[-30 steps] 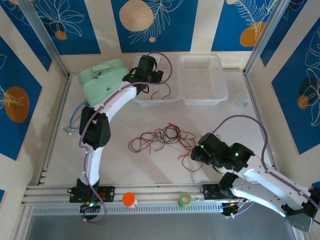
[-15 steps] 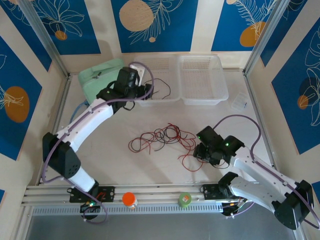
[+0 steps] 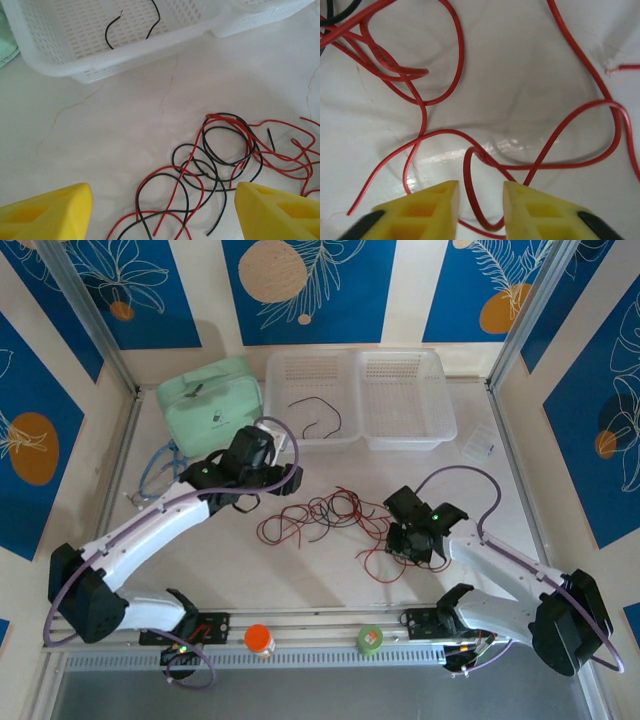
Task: Untangle the cables
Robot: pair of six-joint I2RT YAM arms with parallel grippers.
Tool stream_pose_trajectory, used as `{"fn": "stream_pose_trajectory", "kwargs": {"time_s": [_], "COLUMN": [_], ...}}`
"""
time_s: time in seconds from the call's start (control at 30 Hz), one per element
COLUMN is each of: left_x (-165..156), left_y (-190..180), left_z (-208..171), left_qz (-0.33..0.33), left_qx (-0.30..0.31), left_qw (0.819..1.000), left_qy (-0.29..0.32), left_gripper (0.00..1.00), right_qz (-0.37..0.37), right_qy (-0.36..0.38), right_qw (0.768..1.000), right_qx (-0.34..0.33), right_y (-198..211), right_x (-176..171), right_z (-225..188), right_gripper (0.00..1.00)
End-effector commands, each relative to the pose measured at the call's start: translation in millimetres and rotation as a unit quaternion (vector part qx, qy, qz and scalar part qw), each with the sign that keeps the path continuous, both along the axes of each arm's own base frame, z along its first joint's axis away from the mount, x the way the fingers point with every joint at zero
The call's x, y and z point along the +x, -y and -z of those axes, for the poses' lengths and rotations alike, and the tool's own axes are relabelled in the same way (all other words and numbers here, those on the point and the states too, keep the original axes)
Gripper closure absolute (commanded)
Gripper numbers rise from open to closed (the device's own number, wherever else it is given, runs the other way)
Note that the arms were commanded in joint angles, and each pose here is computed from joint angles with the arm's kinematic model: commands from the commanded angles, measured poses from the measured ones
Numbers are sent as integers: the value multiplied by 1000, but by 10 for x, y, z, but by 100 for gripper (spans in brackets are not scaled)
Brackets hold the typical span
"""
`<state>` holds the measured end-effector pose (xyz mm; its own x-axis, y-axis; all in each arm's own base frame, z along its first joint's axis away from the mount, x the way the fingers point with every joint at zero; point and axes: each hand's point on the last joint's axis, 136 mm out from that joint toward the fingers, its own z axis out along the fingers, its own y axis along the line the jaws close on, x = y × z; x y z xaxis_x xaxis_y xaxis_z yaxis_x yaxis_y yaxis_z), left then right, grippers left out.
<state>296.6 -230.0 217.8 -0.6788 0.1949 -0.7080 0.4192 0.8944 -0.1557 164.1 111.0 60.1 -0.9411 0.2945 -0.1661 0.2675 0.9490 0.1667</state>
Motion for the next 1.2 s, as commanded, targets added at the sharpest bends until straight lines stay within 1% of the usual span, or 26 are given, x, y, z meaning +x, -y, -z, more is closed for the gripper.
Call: {"fn": "stream_pose_trajectory", "kwargs": {"time_s": [0.0, 0.1, 0.27, 0.43, 0.5, 0.63, 0.8, 0.87, 0.93, 1.17], "left_x": [-128, -191, -259, -316, -327, -364, -385, -399, -420, -501], "left_y": [-70, -119, -160, -130, -118, -56, 36, 94, 180, 529], "left_z": [0, -9, -57, -83, -78, -91, -104, -102, -116, -179], "left_qz": [-7, -7, -1, 11, 12, 24, 35, 42, 54, 99], "left_qx": [-7, -7, -12, -23, -25, -33, -44, -50, -57, -90], "left_qw": [1000, 1000, 1000, 1000, 1000, 999, 998, 998, 997, 991], "left_qy": [-5, -3, 5, 11, 10, 9, 9, 8, 8, 9], "left_gripper": [25, 25, 25, 26, 27, 30, 35, 37, 37, 38], "right_qz": [-5, -13, -43, -75, -84, -94, -89, -89, -94, -125], "right_qy": [16, 30, 71, 122, 136, 150, 165, 176, 193, 286], "right_qw": [1000, 999, 995, 981, 972, 952, 908, 893, 882, 855], "right_qx": [-5, 4, 48, 134, 174, 250, 375, 405, 419, 414], "right_y": [2, -34, -154, -304, -349, -406, -484, -479, -468, -420], "right_x": [80, 122, 190, 258, 279, 339, 505, 591, 677, 938], "right_z": [-30, -122, -481, -1060, -1280, -1584, -1968, -2126, -2284, -2830], "right_gripper": [86, 100, 100, 100, 100, 100, 100, 100, 100, 100]}}
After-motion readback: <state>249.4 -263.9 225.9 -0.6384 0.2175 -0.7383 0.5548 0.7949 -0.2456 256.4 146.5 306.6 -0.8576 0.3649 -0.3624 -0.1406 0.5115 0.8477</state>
